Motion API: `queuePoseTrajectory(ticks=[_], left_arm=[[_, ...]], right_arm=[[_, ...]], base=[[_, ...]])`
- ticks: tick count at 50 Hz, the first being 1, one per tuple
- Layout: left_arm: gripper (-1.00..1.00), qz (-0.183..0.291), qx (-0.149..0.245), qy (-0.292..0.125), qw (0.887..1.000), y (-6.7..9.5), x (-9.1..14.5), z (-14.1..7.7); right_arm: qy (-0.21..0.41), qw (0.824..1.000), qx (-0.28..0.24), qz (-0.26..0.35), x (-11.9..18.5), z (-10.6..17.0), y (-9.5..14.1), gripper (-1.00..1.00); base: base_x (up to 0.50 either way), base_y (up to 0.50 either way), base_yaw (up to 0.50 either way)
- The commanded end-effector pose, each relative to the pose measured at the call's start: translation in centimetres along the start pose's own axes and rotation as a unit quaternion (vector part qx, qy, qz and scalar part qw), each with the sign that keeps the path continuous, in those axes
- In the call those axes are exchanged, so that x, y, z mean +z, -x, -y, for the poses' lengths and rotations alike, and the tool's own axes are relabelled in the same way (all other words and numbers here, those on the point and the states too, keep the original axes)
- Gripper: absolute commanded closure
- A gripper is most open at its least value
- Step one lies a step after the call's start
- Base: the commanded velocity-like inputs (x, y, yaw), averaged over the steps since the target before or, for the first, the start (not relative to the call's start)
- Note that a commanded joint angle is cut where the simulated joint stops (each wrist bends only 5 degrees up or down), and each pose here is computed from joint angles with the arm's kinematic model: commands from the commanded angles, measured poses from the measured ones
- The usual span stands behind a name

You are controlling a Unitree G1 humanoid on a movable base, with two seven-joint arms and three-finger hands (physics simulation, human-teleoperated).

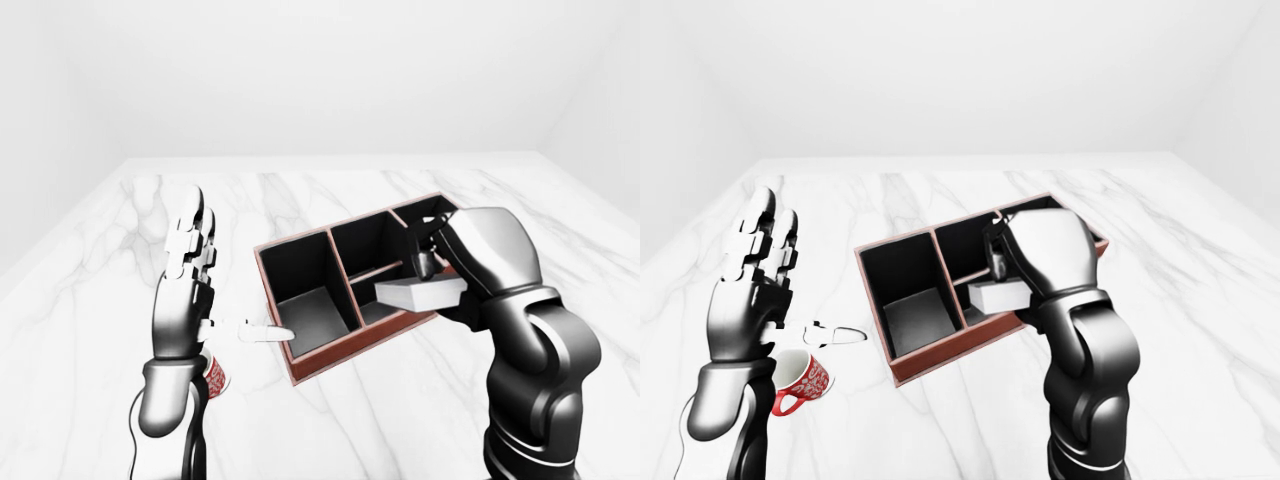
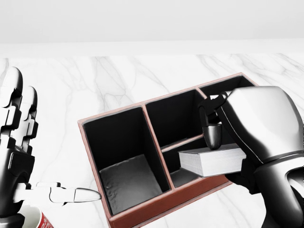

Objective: Pick up the book and place it in the back compartment of the caddy.

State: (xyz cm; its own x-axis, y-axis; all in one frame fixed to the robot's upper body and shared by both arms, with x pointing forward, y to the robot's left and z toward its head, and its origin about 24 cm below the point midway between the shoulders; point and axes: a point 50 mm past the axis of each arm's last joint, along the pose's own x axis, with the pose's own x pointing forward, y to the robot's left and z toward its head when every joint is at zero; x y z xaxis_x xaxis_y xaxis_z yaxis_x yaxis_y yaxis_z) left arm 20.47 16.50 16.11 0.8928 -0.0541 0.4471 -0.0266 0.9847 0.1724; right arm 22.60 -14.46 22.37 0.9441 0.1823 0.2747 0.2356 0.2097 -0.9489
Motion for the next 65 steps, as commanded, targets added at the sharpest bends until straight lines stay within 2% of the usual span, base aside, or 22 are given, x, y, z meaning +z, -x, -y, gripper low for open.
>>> queuePoseTrajectory(ticks=[1, 26, 65], left_arm=[[-1.00, 0.001, 0.000, 0.000, 1.000, 0.0, 0.1, 0.0], [-1.00, 0.000, 0.001, 0.000, 1.000, -0.1, -0.1, 0.0], [-1.00, -0.003, 0.000, 0.000, 1.000, -0.1, -0.2, 0.1]], right_arm=[[0.004, 1.000, -0.008, 0.003, 0.4, 0.3, -0.4, 1.00], [0.005, 1.000, 0.006, 0.016, 1.1, -0.2, -2.1, 1.00], [0.006, 0.999, 0.031, 0.020, 0.3, -0.5, -4.2, 1.00]], base=[[0.00, 0.00, 0.00], [0.00, 0.00, 0.00], [0.00, 0.00, 0.00]])
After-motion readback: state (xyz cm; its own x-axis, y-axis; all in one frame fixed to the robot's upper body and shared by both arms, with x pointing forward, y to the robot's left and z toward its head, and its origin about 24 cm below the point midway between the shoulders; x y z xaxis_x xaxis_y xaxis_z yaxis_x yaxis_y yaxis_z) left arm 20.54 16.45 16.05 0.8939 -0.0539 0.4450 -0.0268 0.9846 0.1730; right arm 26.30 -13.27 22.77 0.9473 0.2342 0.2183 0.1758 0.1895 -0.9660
